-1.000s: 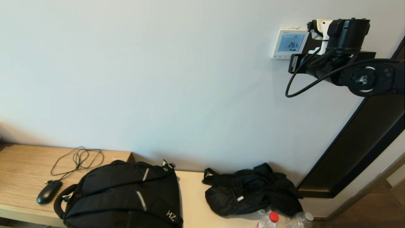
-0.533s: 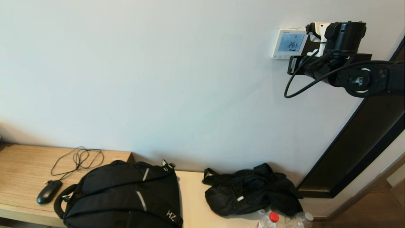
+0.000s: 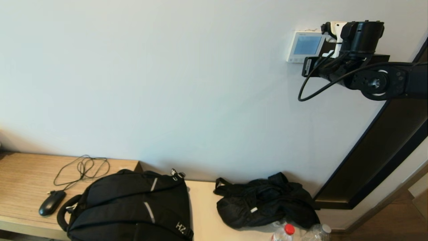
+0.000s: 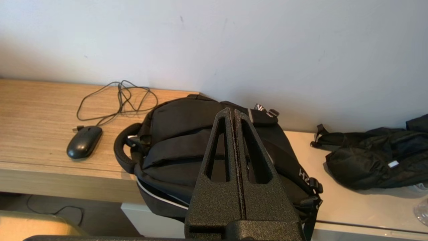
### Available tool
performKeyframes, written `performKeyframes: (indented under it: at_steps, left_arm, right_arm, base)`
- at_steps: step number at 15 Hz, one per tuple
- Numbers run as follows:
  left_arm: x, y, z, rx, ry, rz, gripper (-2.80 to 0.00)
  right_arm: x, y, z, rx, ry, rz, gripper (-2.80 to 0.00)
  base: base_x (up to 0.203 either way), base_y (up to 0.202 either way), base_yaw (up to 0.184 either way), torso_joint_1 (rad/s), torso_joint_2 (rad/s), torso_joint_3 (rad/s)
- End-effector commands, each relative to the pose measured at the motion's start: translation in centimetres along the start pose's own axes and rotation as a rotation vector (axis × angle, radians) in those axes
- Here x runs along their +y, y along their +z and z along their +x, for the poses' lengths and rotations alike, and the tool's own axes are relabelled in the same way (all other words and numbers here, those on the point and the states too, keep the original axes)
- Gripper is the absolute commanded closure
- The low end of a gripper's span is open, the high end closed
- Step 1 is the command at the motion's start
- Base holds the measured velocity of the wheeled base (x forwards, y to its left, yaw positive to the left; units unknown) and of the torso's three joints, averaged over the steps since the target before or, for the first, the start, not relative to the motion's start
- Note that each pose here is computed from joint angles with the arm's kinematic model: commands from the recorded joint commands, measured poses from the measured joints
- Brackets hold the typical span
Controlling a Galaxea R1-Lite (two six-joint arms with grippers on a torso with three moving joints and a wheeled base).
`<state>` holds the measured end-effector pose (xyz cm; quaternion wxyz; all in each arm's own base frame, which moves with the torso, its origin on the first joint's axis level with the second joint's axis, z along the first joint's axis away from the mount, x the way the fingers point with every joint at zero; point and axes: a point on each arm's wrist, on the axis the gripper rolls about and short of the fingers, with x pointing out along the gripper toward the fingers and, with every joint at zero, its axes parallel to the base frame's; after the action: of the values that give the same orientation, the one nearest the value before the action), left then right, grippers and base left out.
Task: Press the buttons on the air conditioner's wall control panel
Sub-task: Turn off the central air conditioner
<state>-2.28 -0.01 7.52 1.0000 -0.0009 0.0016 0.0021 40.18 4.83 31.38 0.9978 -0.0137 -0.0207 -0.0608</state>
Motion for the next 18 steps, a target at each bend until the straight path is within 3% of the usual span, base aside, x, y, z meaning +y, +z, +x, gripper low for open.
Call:
performKeyframes:
  at_steps: [1, 10, 16, 18]
  left_arm:
    - [0.0, 0.0, 0.0, 0.0, 0.0, 0.0, 0.0]
    - [0.0, 0.0, 0.0, 0.0, 0.0, 0.0, 0.0]
    - [0.0, 0.0, 0.0, 0.0, 0.0, 0.0, 0.0]
    - [0.0, 0.0, 0.0, 0.0, 0.0, 0.0, 0.0]
  right_arm:
    - [0.0, -0.2, 0.4, -0.003, -0.004, 0.0, 0.0]
    - [-0.3, 0.6, -1.7, -0.006, 0.001, 0.002, 0.0]
    - [-1.7, 2.4, -6.0, -0.021, -0.001, 0.003, 0.0]
    - [-2.6, 3.8, -9.8, -0.049, 0.002, 0.009, 0.0]
  base:
    - [0.0, 0.0, 0.0, 0.0, 0.0, 0.0]
    - [0.0, 0.0, 0.0, 0.0, 0.0, 0.0]
    - [0.0, 0.0, 0.0, 0.0, 0.0, 0.0]
    - [0.0, 0.0, 0.0, 0.0, 0.0, 0.0]
